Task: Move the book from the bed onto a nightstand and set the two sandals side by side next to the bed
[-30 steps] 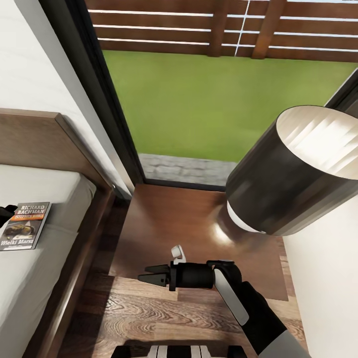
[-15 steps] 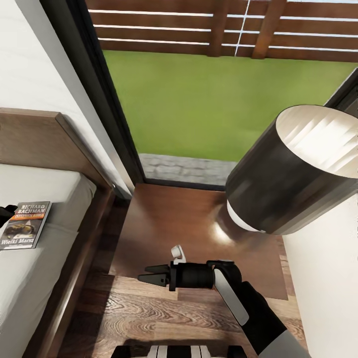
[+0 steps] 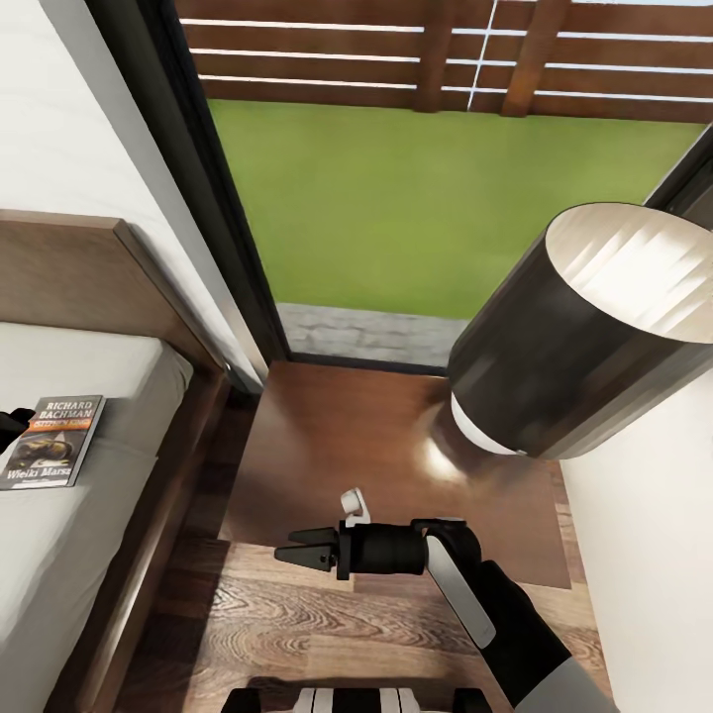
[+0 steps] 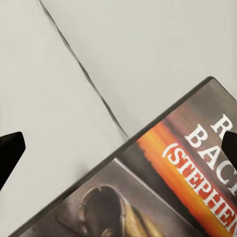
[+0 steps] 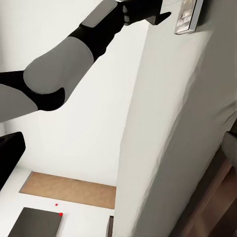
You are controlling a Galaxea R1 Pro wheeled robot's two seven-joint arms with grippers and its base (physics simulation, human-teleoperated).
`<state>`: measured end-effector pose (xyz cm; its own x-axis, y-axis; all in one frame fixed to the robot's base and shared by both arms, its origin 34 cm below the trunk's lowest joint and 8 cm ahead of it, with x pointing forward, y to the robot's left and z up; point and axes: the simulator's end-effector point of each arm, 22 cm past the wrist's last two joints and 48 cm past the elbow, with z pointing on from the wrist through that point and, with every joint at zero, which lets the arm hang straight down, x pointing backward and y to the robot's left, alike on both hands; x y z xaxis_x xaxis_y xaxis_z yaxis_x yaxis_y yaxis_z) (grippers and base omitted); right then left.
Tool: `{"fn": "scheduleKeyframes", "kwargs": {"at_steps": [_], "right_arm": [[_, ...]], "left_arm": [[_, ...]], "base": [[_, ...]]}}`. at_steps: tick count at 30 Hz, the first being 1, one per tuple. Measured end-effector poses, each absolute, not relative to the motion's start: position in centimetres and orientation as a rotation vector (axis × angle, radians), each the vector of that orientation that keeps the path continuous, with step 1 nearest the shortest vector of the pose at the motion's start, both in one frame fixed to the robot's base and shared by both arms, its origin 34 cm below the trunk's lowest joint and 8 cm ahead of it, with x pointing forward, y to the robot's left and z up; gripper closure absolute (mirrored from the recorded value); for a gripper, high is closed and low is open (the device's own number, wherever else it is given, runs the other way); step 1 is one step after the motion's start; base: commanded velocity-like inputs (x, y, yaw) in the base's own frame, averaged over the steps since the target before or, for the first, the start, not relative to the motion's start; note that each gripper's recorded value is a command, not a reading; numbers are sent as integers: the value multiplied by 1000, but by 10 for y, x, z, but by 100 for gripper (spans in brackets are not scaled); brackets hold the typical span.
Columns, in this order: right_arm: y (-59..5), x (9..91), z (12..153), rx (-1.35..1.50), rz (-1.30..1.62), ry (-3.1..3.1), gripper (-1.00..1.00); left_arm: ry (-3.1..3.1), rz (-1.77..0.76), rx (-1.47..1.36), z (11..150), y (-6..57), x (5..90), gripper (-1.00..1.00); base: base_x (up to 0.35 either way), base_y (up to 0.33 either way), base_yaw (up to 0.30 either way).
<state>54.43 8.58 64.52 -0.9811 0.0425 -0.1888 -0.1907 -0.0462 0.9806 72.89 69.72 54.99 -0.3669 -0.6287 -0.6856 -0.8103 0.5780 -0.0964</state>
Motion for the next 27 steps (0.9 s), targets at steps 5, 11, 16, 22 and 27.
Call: {"fn": "scheduleKeyframes", "kwargs": {"at_steps": [5,11,16,22,27], "right_arm": [[86,544,645,-161,2156,2050,-100],[86,544,645,-161,2156,2050,-100],[86,544,645,-161,2156,2050,-100],[86,544,645,-161,2156,2050,-100],[86,544,641,-162,2156,2050,-100]], "left_arm": [[2116,336,-1142,549,697,729,-100],[2116,336,-1142,549,697,729,-100],[2117,337,-1142,549,697,728,-100],[2117,338,-1141,549,697,729,-100],[2117,338,-1142,545,697,728,-100]], "base": [[0,0,0],[0,0,0],[0,0,0],[0,0,0],[0,0,0]]}}
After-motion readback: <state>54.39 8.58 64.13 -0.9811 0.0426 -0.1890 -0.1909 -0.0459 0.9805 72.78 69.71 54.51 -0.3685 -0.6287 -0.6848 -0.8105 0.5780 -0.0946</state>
